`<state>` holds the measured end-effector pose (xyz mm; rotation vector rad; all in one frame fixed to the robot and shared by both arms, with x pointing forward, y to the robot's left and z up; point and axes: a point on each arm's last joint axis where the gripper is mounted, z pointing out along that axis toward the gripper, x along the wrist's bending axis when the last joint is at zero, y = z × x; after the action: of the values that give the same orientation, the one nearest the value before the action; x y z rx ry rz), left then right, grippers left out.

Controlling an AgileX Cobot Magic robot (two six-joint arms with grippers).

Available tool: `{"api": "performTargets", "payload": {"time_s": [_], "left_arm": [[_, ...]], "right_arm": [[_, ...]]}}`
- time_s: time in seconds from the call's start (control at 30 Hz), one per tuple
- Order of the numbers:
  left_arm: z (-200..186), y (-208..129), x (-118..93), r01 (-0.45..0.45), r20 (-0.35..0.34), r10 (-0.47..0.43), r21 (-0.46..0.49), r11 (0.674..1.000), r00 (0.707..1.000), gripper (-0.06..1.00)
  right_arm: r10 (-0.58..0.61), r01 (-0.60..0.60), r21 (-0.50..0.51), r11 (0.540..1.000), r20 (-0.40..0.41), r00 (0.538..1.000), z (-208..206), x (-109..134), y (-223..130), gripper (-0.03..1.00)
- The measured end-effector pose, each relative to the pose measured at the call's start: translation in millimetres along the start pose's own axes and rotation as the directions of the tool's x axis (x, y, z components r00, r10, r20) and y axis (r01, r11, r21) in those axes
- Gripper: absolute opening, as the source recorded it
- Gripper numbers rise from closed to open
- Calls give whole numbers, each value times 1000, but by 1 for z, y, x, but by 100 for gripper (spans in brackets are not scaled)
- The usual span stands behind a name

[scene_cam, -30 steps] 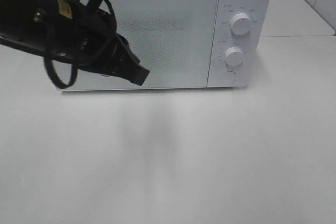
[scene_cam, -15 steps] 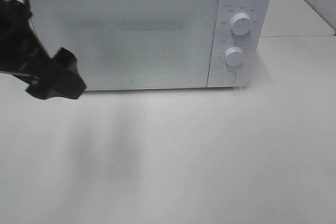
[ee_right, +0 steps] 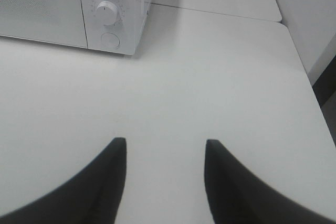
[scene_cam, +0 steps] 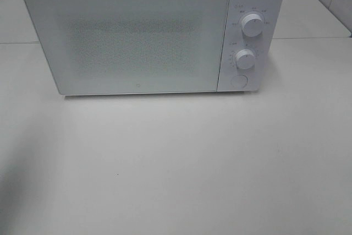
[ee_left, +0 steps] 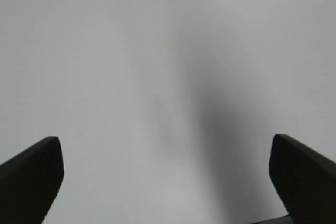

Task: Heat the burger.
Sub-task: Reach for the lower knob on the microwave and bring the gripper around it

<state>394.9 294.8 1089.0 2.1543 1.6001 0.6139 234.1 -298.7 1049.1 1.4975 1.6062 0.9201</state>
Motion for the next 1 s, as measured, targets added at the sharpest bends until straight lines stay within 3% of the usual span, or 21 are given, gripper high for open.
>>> {"api": "performTargets", "payload": {"time_s": [0.17,0.37,0.63,0.93,1.0], "left_arm": [[-13,-33,-4,23,-21,-23,-24,999,1000,99],[-30,-74,-22,82,-8,-85,-161,984,996,99],[-33,-104,-32,132,-10,-139,-251,959,990,99],[-50,-132,-41,114,-42,-144,-406,907,989,99],[-57,-141,-44,112,-57,-157,-472,874,986,99]], "right_arm": [[0,0,0,1000,0,1000,0,0,0,49],[0,0,0,1000,0,1000,0,0,0,49],[0,0,0,1000,0,1000,0,0,0,49],[0,0,0,1000,0,1000,0,0,0,49],[0,0,0,1000,0,1000,0,0,0,49]]}}
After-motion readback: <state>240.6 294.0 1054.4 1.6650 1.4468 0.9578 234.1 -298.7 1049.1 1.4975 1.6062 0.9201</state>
